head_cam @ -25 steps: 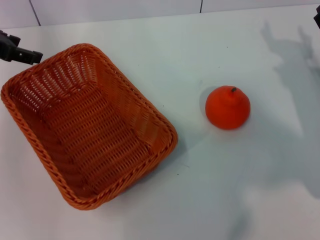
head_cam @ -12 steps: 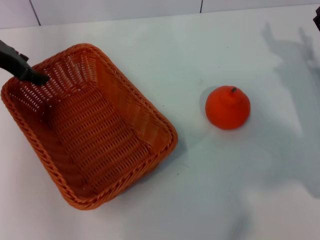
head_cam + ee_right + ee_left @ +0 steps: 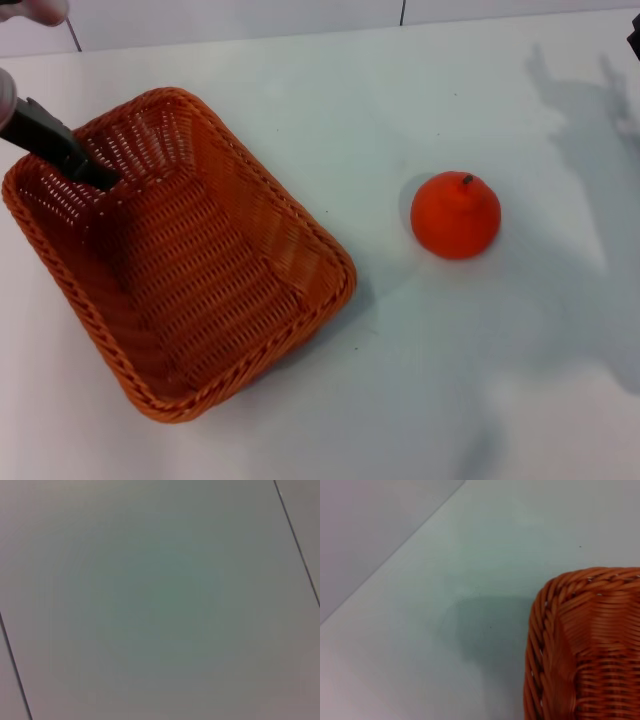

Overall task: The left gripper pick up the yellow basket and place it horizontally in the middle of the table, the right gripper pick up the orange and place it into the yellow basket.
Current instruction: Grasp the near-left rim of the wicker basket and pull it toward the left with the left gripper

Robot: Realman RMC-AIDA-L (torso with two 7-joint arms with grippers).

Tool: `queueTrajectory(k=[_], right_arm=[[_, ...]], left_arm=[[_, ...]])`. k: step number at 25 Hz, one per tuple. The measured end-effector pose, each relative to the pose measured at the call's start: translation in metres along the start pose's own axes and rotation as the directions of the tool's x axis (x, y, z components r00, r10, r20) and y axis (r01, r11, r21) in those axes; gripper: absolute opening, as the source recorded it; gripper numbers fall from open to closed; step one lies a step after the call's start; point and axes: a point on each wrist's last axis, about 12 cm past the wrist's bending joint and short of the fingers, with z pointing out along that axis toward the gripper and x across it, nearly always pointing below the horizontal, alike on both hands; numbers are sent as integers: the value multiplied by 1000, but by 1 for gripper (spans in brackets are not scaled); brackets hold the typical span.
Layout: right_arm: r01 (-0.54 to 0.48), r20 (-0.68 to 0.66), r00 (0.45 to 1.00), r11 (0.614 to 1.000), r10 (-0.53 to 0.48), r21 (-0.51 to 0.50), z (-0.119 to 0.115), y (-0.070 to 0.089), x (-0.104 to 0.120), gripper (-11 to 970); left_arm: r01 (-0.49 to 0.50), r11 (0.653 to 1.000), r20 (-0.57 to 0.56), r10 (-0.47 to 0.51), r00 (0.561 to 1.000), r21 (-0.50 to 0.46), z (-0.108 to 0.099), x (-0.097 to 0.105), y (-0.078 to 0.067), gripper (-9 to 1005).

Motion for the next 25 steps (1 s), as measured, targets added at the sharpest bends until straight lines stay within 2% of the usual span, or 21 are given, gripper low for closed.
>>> queueTrajectory(k=[8,14,25], right_arm=[[2,6,1000,1000,-2,-4,0,1,0,943],[3,6,1000,1000,-3,-4,1,2,0,943],[2,3,1000,1000,-2,2,3,-1,1,942]], left_arm=[[8,1000,10,-8,1000,-12,0,-2,0,551],[48,999,24,-48,999,-12,-5,-3,2,330],[222,975,156,-223,962,23,-43,1,15,277]])
